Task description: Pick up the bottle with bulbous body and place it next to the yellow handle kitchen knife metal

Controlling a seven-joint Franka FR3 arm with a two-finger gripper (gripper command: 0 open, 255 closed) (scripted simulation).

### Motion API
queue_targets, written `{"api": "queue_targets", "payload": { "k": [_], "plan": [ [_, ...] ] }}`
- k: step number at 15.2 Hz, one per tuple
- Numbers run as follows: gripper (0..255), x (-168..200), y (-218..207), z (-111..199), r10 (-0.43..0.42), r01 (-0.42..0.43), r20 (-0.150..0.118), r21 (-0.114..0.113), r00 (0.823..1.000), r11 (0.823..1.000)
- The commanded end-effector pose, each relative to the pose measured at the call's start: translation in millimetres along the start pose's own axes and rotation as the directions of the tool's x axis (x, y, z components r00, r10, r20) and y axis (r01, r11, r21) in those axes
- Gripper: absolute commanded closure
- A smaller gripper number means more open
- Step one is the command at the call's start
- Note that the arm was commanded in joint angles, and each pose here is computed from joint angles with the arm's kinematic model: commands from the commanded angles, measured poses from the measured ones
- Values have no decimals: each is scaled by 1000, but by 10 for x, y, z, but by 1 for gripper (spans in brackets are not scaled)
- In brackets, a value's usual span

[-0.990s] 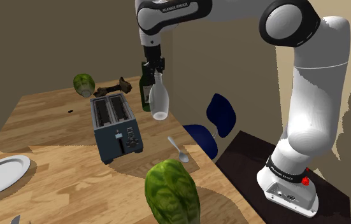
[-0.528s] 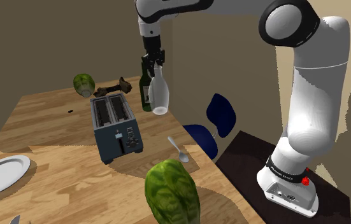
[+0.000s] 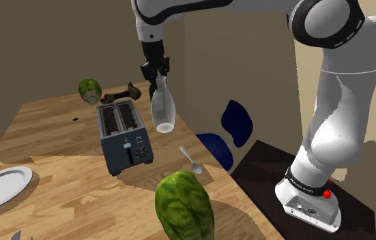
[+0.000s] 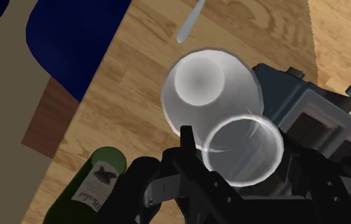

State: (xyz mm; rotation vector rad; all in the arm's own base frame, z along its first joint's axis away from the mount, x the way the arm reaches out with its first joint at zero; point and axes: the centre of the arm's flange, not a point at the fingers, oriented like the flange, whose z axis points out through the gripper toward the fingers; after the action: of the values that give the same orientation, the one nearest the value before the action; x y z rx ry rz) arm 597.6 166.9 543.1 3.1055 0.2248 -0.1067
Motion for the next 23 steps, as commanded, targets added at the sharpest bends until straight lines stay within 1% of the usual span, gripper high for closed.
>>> {"api": "queue_targets", "payload": {
  "k": [1,23],
  "plan": [
    [255,-94,-263,0,1,-1,-1,0,1000,1000],
    [255,-973,-3032,-3,1,-1,-1,0,1000,1000]
  ]
}}
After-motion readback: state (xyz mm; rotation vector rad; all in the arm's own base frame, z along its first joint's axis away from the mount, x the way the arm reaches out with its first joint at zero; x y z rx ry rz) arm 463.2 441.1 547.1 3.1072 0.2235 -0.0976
